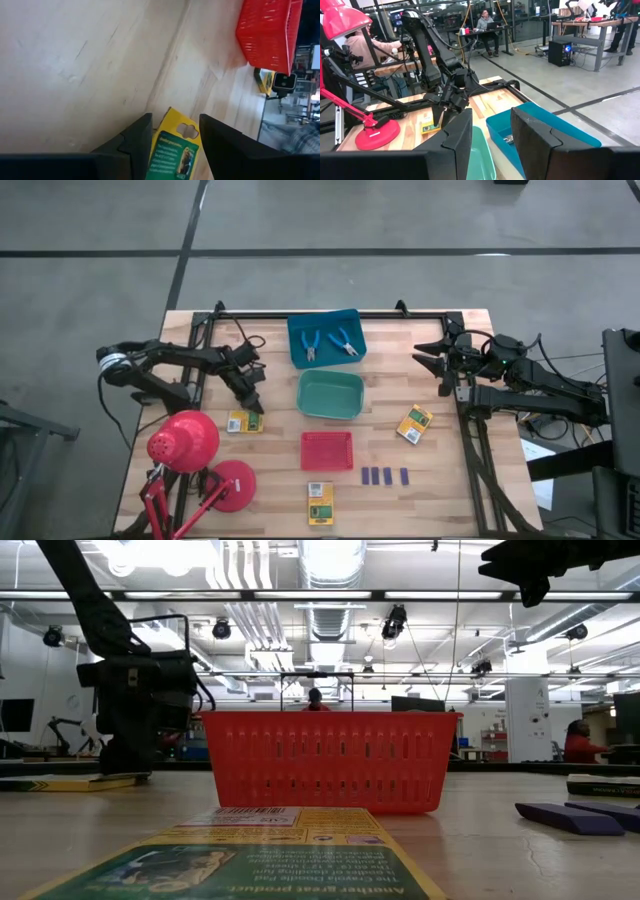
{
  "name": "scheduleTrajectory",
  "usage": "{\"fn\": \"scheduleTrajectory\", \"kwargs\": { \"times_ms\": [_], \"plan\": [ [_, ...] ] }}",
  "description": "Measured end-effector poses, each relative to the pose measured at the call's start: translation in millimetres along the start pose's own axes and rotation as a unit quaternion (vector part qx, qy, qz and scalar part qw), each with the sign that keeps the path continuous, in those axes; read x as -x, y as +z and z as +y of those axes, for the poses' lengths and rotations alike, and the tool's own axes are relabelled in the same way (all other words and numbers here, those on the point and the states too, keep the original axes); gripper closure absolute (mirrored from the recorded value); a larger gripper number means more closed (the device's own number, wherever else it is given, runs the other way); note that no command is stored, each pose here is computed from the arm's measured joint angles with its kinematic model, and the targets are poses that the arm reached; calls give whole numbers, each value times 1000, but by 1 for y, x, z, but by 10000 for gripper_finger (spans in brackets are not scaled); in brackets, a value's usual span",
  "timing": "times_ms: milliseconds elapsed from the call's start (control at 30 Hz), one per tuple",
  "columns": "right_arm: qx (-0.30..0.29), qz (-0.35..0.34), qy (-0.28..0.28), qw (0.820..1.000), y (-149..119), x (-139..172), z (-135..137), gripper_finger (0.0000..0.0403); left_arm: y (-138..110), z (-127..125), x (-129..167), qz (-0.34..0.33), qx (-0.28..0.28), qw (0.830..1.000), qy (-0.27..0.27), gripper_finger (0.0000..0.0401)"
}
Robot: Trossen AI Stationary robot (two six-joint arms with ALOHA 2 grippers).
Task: Pick & Place School Supplies
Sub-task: Put the yellow crayon box in the green bin
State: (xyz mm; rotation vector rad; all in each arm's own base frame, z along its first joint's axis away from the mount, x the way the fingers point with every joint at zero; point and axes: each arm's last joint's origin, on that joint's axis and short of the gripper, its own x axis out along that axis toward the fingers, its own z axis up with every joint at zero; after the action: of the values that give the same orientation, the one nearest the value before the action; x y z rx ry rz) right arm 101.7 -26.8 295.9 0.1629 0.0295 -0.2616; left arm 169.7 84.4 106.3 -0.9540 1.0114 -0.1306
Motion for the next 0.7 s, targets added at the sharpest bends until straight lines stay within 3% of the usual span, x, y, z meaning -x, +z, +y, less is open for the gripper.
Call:
{"fn": "scheduleTrajectory", "kwargs": {
  "times_ms": [233,467,700],
  "plan": [
    [0,0,0,1000,0,0,0,275,9,-1,0,-41,-1,999,9,233],
    [0,0,0,1000,0,0,0,275,25,-15,-2,-59,-42,997,3,233],
    [0,0,0,1000,0,0,0,275,31,-34,-9,-67,53,992,89,233]
  ]
}}
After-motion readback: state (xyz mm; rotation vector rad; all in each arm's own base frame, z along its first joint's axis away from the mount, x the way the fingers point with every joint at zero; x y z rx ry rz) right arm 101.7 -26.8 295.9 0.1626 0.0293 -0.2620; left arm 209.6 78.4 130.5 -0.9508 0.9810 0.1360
